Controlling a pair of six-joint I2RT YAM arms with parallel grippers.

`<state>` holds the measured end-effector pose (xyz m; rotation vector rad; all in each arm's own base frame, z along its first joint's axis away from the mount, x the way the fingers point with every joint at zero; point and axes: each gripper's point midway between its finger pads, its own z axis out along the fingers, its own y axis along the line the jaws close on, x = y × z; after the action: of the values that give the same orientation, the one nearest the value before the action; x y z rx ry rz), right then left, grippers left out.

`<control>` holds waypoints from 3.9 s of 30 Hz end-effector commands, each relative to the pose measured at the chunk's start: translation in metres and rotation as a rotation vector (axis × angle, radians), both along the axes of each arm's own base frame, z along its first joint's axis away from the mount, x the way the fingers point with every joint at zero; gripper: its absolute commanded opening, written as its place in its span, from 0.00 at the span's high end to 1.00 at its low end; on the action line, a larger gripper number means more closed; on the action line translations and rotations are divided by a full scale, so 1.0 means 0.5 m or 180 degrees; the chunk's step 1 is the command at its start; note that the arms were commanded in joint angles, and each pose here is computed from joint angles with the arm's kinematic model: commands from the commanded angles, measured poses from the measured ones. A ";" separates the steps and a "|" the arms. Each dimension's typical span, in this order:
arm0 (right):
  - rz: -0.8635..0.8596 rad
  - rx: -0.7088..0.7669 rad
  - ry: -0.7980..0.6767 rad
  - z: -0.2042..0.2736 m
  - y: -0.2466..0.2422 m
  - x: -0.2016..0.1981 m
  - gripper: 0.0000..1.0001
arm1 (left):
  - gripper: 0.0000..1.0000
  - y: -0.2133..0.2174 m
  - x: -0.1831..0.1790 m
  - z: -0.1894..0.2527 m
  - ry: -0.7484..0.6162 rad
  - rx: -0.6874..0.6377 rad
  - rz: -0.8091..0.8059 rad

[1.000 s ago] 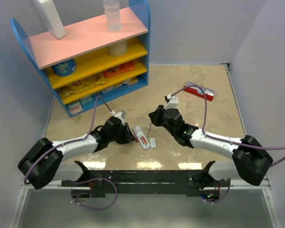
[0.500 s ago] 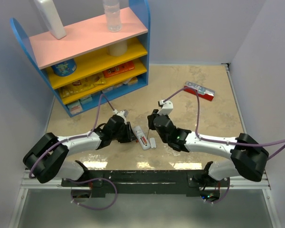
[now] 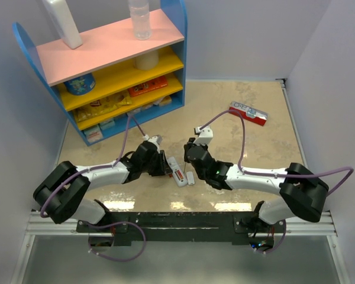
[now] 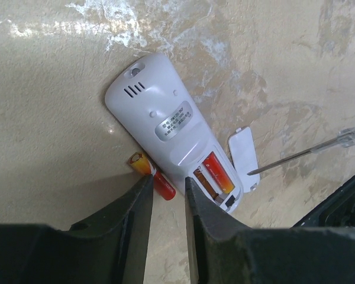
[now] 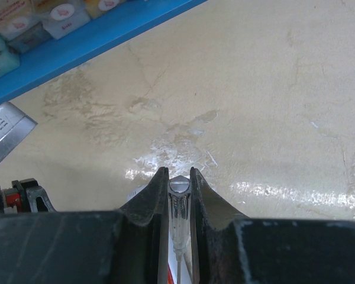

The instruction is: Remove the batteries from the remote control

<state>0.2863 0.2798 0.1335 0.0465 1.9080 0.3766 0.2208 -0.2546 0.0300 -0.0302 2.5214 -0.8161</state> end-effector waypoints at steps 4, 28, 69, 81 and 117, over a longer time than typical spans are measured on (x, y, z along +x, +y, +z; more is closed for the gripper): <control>-0.0154 0.0137 -0.0195 0.046 0.020 0.022 1.00 | 0.67 -0.020 0.032 0.031 -0.0184 -0.0083 -0.0019; -0.0323 -0.0011 -0.0255 0.019 0.035 0.009 1.00 | 0.68 -0.020 0.026 0.014 -0.0135 -0.0105 -0.0021; 0.0054 -0.0627 -0.0932 0.011 0.061 -0.084 1.00 | 0.68 0.004 0.066 0.084 -0.0246 -0.0165 0.0084; 0.0212 -0.0772 -0.1209 0.009 0.059 -0.102 1.00 | 0.67 -0.025 0.090 0.078 -0.0279 -0.0216 -0.0119; 0.0812 -0.1920 -0.1559 -0.052 0.156 -0.222 1.00 | 0.72 0.014 0.040 -0.053 0.0170 0.0115 -0.0096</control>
<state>0.1791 0.3658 0.1165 -0.6268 1.4150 -0.0360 0.2607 -0.2700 0.0414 0.0093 2.4636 -0.9187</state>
